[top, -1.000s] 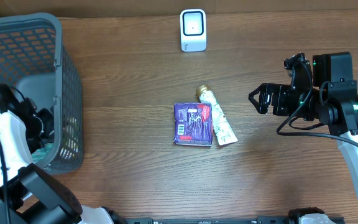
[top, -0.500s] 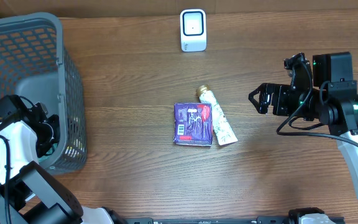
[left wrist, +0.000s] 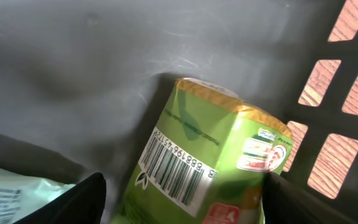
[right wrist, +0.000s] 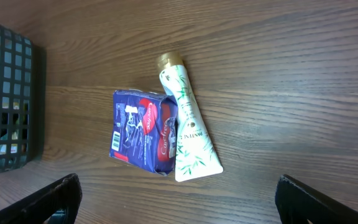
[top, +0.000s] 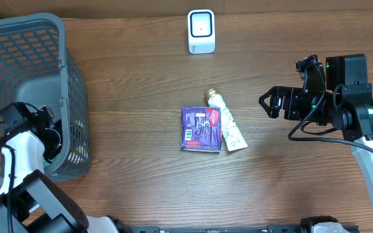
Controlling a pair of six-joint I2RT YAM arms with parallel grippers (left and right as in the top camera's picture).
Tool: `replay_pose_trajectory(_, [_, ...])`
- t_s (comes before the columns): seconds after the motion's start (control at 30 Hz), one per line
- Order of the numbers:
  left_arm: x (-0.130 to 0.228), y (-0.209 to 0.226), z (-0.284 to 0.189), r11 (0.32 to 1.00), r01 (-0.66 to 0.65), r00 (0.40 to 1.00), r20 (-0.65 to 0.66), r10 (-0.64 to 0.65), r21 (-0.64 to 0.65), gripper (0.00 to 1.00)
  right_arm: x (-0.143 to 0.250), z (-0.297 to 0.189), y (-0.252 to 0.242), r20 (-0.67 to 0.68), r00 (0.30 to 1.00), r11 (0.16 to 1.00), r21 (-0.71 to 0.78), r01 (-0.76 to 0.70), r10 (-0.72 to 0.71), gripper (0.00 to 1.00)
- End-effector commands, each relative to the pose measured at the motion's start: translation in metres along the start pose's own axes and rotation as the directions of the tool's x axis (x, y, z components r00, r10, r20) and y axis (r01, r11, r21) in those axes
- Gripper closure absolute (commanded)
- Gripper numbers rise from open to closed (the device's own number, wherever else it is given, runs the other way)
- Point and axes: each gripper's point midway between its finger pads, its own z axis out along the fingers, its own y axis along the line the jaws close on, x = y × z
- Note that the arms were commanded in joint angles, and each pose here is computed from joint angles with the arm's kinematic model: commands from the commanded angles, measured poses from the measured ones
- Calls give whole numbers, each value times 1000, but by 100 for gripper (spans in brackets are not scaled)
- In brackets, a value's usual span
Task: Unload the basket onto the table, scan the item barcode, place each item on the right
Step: 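Reach the left gripper into the basket and grasp the green juice box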
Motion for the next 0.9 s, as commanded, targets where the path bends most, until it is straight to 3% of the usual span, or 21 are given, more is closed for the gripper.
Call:
replay_pose_trajectory(0.0, [40,19,24,996,-11,994,-109,2,-86,29,-6,-3,5,19,1000,1000,-14,14,-13,0])
replay_pose_trajectory(0.27, [58,22,36,996,-1,992,-125,-10,-88,31,-6,-3,5,19,1000,1000,-14,14,-13,0])
replay_pose_trajectory(0.43, [56,22,36,996,24,993,-114,-34,-91,63,-6,-3,5,19,1000,1000,-14,13,-13,0])
replay_pose_trajectory(0.5, [54,22,36,995,47,993,-106,-57,-93,71,-6,-3,5,19,1000,1000,-14,13,-13,0])
replay_pose_trajectory(0.6, [53,22,36,993,70,992,-99,-79,-95,78,-6,-3,5,19,1000,1000,-14,13,-13,0])
replay_pose_trajectory(0.87, [33,18,26,994,68,995,-69,-74,-83,85,-7,-3,5,22,1000,1000,-14,15,-14,0])
